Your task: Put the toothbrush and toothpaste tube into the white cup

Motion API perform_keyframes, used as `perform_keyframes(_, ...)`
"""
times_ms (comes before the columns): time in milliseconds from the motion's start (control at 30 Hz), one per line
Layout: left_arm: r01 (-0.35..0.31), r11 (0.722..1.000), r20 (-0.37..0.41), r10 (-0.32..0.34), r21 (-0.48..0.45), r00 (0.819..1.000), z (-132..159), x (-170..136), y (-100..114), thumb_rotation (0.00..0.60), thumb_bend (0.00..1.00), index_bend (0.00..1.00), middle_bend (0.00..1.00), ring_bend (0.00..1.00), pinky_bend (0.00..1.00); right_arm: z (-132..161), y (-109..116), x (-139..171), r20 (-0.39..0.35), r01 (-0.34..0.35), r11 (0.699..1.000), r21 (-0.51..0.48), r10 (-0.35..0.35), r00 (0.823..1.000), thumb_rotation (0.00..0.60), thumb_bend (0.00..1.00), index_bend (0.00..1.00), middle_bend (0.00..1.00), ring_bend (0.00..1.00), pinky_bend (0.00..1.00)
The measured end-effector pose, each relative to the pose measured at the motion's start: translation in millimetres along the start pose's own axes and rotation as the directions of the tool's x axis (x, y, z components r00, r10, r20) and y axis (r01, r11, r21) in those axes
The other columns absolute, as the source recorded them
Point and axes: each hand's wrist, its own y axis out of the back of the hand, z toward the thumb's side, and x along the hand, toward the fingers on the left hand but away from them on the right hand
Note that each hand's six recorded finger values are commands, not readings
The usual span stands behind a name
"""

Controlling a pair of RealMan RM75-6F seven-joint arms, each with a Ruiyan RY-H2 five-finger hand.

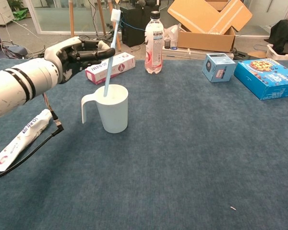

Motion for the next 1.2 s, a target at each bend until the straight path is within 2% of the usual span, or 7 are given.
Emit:
perform_keyframes(300, 0.015, 1.000, -0.008, -0.015, 0.003, 1.000, -13, 0, -6, 0.600, 0.53, 0.57, 0.00, 0.00, 0.00, -1, 1, 1, 0.002, 0.001, 1.000, 0.000, -0.001, 1.000, 0.600, 0.20, 0.25, 0.32, 0.34, 0.47)
perform_keyframes(667, 0.043, 0.999, -0.009, -0.043, 0.011, 0.999, -19, -2, -8, 0.600, 0.53, 0.47, 0.00, 0.00, 0.00, 0, 0, 0, -0.003, -0.003, 1.000, 0.000, 0.003, 1.000, 0.600, 0.20, 0.25, 0.32, 0.34, 0.47)
perform_keyframes(900, 0.063, 0.998, -0.008, -0.063, 0.030, 0.998, -21, -7, -3, 0.600, 0.53, 0.37, 0.00, 0.00, 0.00, 2, -1, -1, -0.009, -0.004, 1.000, 0.000, 0.004, 1.000, 0.600, 0.20, 0.25, 0.32, 0.34, 0.47)
perform_keyframes(1200, 0.080, 0.994, -0.010, -0.080, 0.069, 0.997, -20, -20, 9, 0.600, 0.53, 0.33, 0.00, 0.00, 0.00, 6, 0, -2, -0.019, -0.004, 1.000, 0.002, 0.004, 1.000, 0.600, 0.20, 0.25, 0.32, 0.34, 0.47)
